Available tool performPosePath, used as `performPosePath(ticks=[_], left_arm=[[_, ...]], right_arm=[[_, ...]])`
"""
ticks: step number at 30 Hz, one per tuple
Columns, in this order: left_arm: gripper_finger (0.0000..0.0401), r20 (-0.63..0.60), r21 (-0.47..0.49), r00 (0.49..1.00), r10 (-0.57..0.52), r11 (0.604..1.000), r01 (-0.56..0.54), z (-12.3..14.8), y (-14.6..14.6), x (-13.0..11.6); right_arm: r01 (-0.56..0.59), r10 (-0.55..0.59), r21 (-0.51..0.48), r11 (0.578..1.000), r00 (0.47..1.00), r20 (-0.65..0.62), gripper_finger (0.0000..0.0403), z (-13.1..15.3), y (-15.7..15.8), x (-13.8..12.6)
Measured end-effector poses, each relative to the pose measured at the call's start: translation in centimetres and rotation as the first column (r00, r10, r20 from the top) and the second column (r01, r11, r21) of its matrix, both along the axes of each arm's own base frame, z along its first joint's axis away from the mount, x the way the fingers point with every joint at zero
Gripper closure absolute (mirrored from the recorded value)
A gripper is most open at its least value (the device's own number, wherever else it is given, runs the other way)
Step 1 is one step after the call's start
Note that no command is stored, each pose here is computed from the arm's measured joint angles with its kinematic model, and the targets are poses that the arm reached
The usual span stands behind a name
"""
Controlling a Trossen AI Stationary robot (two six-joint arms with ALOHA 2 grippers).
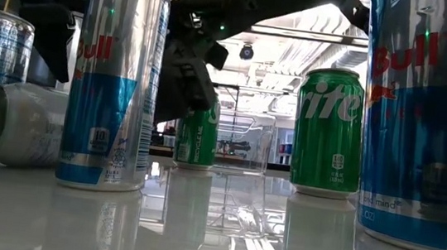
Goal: Sort soda cans
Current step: Put the blue-white soda can into the right transparent bin
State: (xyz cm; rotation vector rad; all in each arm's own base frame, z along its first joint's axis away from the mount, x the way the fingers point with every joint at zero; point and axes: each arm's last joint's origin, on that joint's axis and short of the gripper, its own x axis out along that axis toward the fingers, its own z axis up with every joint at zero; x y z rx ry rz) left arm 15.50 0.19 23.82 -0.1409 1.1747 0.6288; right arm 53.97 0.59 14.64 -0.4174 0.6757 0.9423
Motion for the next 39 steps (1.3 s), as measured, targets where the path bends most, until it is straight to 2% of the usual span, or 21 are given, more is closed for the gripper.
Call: performPosePath(ticks=[3,7,12,15,18,30,36,39], left_arm=[[0.0046,0.001,0.005,1.000,0.001,1.000,-0.001,0.0,0.0,0.0],[0.0046,0.007,0.080,1.000,0.019,0.997,-0.019,0.1,0.2,0.0],[0.0046,0.020,0.161,0.999,0.035,0.986,-0.037,0.2,0.3,0.0],[0.0046,0.032,0.216,0.999,-0.013,0.976,0.006,0.4,-0.1,-0.1],[0.0046,0.065,0.219,0.997,-0.044,0.975,0.029,0.7,-0.5,-0.6],[0.0046,0.299,0.235,0.951,-0.071,0.972,-0.001,3.0,-1.3,-3.8],[0.0046,0.344,0.257,0.933,-0.105,0.966,0.014,3.2,-2.1,-4.1],[0.0046,0.372,0.281,0.921,-0.119,0.960,0.010,3.0,-2.6,-4.1]], right_arm=[[0.055,-0.055,-0.008,0.998,0.998,-0.043,0.0112,-0.1,-0.6,-0.1],[0.117,-0.118,-0.010,0.993,0.984,-0.135,0.0133,-0.1,-1.9,-0.7],[0.210,-0.201,0.003,0.978,0.940,-0.276,0.0139,-0.1,-3.1,-1.6],[0.259,-0.248,-0.006,0.966,0.915,-0.319,0.0139,0.3,-3.1,-1.8],[0.300,-0.292,-0.031,0.953,0.893,-0.343,0.0141,0.9,-2.8,-2.1],[0.424,-0.474,-0.212,0.880,0.798,-0.372,0.0144,5.2,-1.1,-3.9],[0.471,-0.515,-0.211,0.857,0.753,-0.409,0.0150,7.6,-0.9,-5.1],[0.492,-0.554,-0.255,0.832,0.723,-0.413,0.0153,7.9,-1.0,-5.9]])
